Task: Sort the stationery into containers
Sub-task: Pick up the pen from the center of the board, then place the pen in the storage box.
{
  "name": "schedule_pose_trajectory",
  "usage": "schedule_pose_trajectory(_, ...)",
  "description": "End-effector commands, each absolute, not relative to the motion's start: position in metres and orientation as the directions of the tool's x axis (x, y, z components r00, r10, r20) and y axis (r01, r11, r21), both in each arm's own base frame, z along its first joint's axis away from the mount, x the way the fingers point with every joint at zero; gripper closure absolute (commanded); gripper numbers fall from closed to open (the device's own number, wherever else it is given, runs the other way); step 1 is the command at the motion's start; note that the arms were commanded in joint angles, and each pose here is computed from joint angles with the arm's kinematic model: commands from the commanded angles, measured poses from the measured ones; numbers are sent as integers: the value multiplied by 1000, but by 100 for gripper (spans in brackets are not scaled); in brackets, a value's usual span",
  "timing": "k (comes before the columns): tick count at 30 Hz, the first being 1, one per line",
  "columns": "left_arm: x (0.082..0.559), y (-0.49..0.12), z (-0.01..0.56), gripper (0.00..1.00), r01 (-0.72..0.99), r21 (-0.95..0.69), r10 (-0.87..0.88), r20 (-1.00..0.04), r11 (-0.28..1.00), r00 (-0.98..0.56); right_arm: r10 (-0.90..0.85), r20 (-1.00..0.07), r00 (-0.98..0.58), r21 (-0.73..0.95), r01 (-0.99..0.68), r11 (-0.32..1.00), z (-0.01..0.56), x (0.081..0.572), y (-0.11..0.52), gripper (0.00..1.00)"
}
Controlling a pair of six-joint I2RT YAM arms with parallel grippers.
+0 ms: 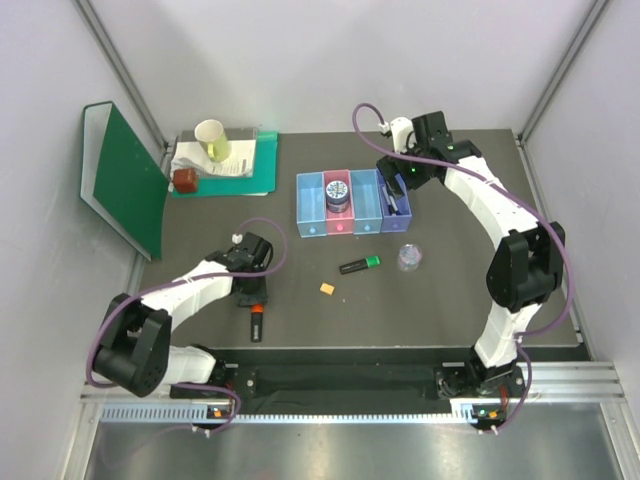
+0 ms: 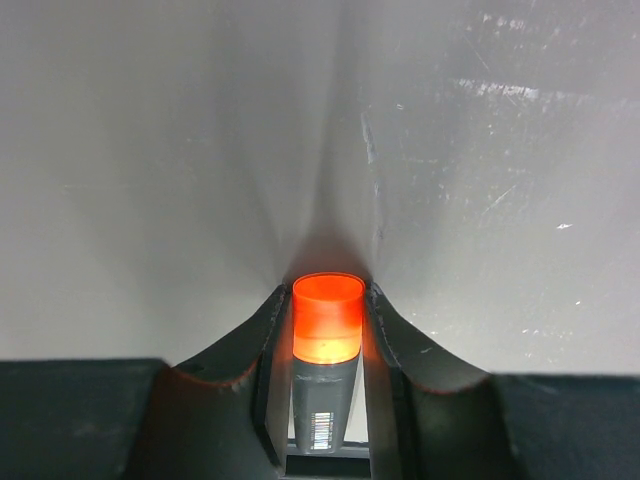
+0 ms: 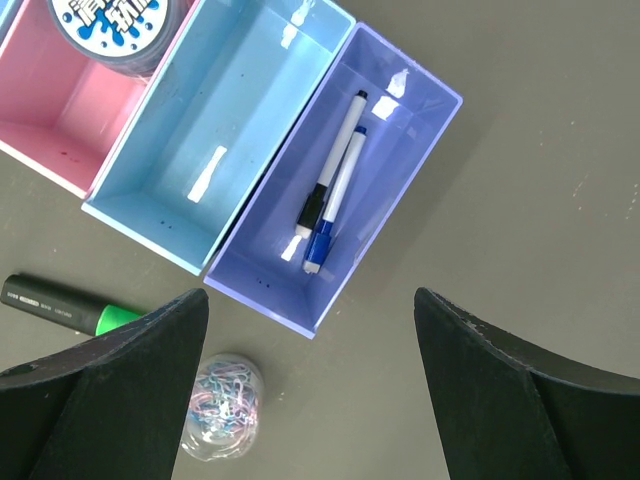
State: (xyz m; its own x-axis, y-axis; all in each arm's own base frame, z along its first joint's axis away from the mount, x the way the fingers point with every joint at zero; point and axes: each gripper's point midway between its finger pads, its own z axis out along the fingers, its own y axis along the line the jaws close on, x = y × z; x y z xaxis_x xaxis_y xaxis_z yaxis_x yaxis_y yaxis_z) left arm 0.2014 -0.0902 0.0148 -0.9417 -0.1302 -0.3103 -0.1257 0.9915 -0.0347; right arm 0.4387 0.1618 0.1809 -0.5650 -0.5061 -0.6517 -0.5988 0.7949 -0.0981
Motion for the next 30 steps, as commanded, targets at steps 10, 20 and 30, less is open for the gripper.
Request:
schedule_pose_trajectory(10, 285, -101, 30, 100, 0, 41, 18, -439, 999, -898, -475, -721, -505, -122, -582, 804, 212, 455, 169, 16)
schedule_pose_trajectory(20, 350, -131, 88, 100, 86, -14, 63, -570, 996, -819, -474, -725, -500, -136, -570, 810, 218, 451, 164, 16)
schedule_pose_trajectory(30, 436, -184, 175, 100, 226, -204, 19, -701, 953, -713, -488, -704, -517, -155, -559, 815, 206, 443, 154, 16)
